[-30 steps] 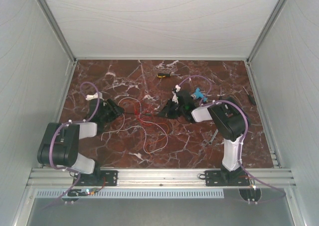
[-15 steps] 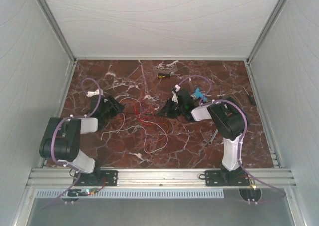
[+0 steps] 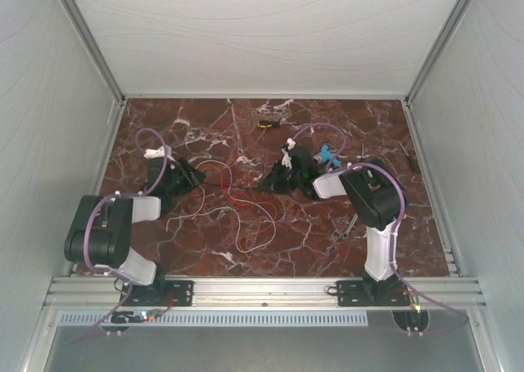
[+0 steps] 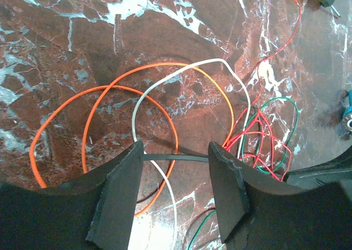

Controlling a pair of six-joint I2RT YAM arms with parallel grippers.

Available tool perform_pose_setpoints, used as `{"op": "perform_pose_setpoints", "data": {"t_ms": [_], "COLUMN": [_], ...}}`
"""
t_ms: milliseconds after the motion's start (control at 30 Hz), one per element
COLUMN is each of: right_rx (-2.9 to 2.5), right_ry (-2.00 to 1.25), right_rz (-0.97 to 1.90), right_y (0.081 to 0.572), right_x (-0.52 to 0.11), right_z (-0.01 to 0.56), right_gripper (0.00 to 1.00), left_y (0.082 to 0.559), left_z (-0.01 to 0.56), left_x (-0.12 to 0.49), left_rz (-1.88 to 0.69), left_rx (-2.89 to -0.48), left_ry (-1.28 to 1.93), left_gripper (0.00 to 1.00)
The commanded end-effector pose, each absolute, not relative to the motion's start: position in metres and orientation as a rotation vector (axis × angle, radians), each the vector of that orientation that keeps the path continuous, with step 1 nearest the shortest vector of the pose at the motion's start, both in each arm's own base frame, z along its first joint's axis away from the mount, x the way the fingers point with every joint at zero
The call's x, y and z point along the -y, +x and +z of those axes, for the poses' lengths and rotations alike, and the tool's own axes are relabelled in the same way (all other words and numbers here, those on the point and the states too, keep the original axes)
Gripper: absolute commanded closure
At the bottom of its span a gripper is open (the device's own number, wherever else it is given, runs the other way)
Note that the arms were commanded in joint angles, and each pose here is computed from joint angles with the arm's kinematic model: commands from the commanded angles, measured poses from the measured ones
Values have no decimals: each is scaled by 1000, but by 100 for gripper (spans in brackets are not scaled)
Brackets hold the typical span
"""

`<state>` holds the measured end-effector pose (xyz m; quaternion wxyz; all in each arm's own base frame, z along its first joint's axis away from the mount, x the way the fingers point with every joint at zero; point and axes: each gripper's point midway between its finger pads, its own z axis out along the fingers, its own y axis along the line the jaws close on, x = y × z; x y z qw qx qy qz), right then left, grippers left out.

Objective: Zip-tie the wires
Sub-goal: Pick up the ribbon at the center of the board.

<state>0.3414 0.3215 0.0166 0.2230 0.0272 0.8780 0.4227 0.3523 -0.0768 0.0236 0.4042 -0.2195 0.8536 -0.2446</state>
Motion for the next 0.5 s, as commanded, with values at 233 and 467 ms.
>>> {"op": "perform_pose_setpoints", "data": {"t_ms": [233,467], "right_rx": [-2557,-2559], "right_ry": [135,131], "right_rz": [1053,1053], "right_y": [332,332], "right_x": [-305,-306], "right_z": [-19,-19], "right_gripper": [100,100], "left_y": [366,368], "left_z": [58,60], "left_x": [82,90], "left_rz": [-667,-693], "left_rx": [-2029,-2027], "left_ry": [-447,-422], "left_gripper": [64,99]}}
